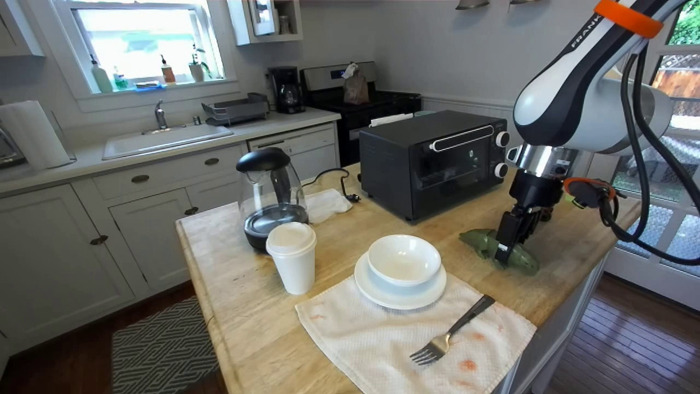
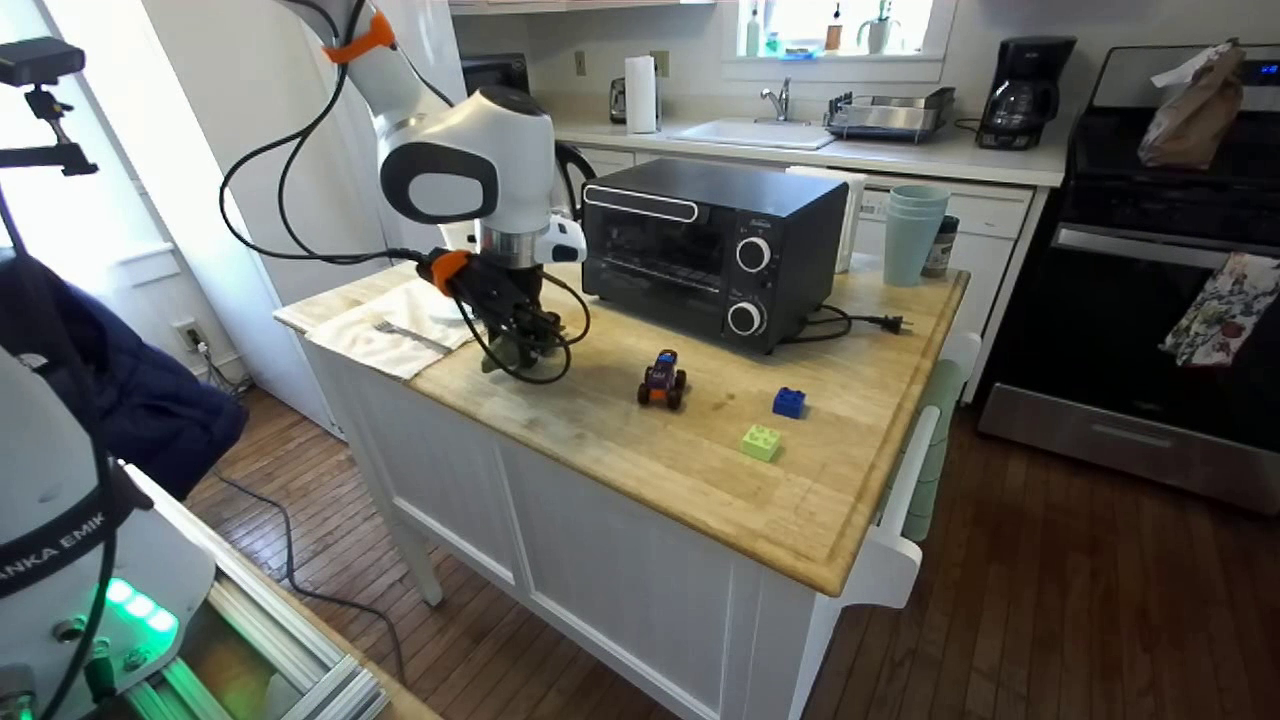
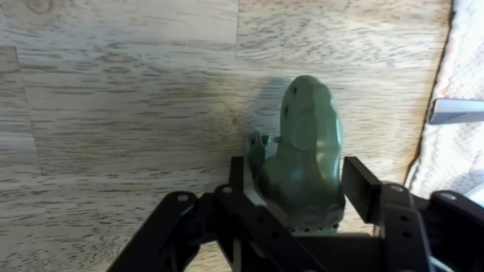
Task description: Put the toy dinosaur in an upright position
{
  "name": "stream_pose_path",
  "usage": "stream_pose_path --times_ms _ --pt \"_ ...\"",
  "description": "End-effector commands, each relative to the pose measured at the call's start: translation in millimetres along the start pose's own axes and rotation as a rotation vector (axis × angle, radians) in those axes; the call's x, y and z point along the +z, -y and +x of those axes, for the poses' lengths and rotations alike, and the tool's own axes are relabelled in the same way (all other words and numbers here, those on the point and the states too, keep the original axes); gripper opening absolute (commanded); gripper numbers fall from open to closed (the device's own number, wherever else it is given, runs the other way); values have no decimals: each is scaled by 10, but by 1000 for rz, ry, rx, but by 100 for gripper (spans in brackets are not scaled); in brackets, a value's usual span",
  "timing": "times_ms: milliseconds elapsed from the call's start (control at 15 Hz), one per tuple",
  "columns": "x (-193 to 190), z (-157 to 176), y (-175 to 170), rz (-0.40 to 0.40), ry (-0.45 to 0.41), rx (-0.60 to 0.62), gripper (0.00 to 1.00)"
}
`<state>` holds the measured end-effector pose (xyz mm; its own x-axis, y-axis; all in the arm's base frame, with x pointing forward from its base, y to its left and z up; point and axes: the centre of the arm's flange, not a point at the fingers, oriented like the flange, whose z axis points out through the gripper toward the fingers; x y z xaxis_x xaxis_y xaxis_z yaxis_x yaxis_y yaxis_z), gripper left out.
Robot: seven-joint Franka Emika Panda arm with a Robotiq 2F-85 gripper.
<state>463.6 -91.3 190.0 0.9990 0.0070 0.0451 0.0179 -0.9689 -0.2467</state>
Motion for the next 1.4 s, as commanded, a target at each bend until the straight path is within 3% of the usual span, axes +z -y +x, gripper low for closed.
stream_pose_path --times_ms 0,333,667,1333 --pt "-111 -17 134 -42 9 -12 98" --pt "-246 22 367 -148 39 -30 100" --pt "-402 17 480 -302 59 32 100" --pt "-876 -69 774 -361 39 106 100"
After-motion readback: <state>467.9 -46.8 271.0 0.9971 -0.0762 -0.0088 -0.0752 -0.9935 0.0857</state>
